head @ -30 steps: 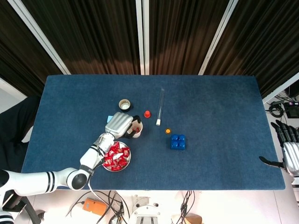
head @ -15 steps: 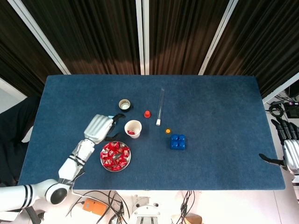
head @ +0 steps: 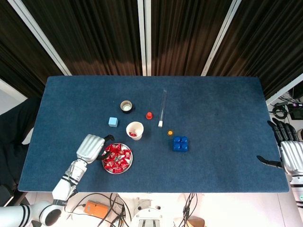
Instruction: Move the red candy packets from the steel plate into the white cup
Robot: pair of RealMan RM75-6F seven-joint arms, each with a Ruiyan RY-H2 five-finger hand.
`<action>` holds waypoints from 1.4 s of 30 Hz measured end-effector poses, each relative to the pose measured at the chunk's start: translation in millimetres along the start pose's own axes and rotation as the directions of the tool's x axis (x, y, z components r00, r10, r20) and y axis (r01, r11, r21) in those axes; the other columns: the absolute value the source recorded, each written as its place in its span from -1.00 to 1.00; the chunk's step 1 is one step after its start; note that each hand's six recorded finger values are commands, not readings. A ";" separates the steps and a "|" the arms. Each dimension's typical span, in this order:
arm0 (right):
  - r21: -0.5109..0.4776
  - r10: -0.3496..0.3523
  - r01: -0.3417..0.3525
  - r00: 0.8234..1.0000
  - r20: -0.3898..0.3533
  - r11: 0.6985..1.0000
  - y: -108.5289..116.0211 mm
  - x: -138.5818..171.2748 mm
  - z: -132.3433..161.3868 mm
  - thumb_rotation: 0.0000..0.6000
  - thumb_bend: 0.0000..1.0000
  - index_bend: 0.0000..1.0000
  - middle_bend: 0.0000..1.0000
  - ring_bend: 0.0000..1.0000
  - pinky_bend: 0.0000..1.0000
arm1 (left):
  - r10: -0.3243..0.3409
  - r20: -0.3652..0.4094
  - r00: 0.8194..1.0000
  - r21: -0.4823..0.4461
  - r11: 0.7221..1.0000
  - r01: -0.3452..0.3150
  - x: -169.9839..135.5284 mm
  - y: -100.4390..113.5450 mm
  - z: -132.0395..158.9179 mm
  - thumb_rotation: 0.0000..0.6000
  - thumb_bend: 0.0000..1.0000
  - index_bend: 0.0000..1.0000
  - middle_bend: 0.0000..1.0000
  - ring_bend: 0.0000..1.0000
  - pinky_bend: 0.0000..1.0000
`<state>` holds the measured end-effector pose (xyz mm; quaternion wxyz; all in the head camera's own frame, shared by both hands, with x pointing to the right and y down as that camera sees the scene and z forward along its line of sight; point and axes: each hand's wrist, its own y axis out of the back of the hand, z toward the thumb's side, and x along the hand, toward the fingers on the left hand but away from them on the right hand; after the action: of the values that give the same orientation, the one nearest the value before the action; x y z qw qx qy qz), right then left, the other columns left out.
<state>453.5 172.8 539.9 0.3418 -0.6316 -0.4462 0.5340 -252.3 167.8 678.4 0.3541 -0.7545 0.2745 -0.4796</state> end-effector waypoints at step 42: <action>-0.001 0.001 -0.001 0.999 0.034 1.000 -0.8 3.6 -6.2 1.00 -0.68 -1.00 -0.88 -1.00 -0.83 | -0.019 -0.034 0.999 0.025 0.999 0.020 26.7 -21.7 11.8 1.00 -0.24 0.12 0.72 0.60 0.58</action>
<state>459.6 176.8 540.5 0.3334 -0.6227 -0.4521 0.5447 -229.4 163.8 706.4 0.3544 -0.7444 0.2671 -0.4990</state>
